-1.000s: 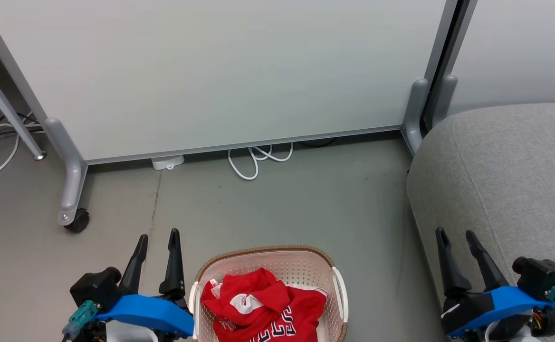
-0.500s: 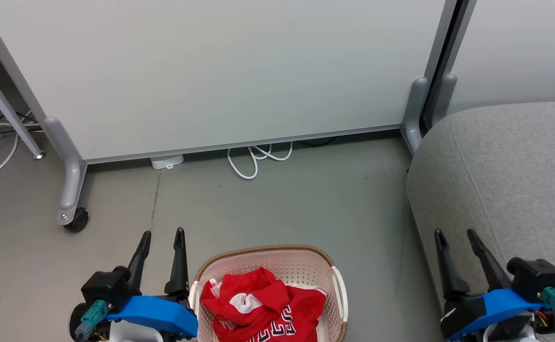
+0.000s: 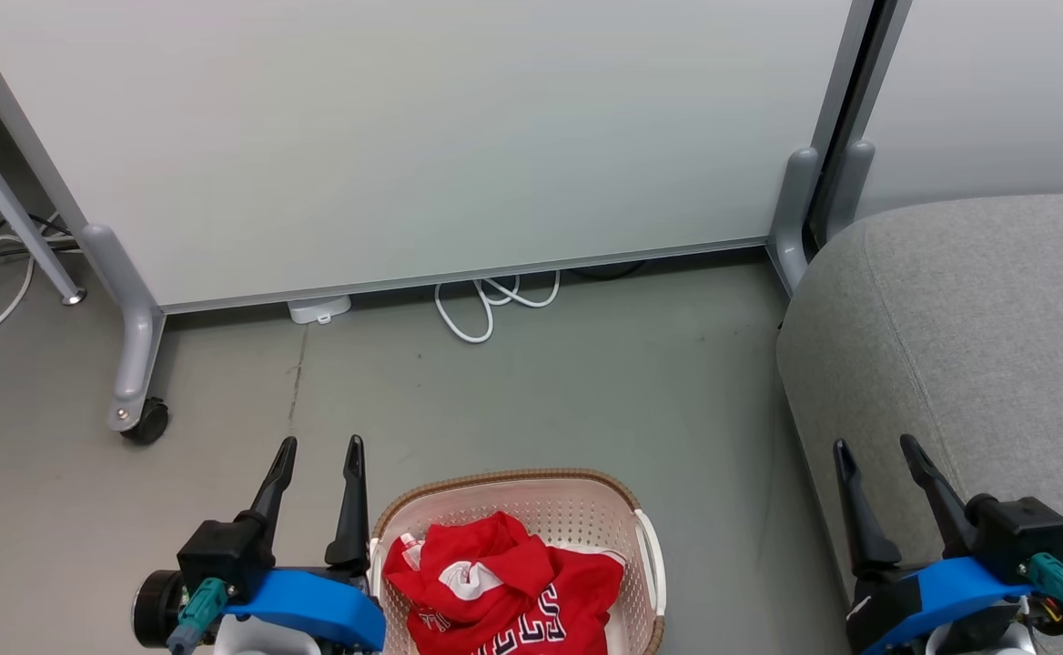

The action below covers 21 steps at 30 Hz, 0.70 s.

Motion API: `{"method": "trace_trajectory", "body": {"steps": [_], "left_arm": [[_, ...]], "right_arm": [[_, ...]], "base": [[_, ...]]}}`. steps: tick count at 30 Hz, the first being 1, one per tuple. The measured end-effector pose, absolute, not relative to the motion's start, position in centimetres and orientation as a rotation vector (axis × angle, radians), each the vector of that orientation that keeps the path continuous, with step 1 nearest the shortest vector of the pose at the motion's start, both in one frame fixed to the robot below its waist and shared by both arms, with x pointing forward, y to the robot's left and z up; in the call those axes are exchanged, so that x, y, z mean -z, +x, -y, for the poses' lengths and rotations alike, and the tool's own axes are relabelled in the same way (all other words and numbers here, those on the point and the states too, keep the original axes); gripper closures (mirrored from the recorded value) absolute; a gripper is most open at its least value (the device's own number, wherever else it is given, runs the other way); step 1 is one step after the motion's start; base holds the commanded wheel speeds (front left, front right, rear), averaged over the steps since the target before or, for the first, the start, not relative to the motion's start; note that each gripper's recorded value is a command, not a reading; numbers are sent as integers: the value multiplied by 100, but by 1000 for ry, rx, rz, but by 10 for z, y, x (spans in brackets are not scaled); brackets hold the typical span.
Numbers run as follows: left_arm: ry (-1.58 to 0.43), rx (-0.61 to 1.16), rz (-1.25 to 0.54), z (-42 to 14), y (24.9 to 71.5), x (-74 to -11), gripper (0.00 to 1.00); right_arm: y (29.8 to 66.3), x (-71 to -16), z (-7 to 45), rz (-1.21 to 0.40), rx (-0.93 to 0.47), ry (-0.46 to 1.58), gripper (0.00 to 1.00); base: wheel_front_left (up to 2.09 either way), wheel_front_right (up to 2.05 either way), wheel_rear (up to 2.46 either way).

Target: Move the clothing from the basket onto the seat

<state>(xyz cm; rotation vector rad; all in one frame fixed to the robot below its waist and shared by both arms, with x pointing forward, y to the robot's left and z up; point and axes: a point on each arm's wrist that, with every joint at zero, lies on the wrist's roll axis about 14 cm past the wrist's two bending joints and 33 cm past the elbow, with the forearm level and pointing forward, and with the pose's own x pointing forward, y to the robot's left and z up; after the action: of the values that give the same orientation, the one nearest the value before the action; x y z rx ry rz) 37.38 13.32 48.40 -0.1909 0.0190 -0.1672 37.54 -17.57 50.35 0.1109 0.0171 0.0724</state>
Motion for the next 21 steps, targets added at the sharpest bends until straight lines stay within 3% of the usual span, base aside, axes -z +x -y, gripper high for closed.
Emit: {"method": "trace_trajectory", "body": {"steps": [21], "left_arm": [[-111, 187, -4, -129, 372, -484, 0]], "right_arm": [[373, -505, 177, -4, -77, 27, 0]], "base": [[0, 0, 0]]}}
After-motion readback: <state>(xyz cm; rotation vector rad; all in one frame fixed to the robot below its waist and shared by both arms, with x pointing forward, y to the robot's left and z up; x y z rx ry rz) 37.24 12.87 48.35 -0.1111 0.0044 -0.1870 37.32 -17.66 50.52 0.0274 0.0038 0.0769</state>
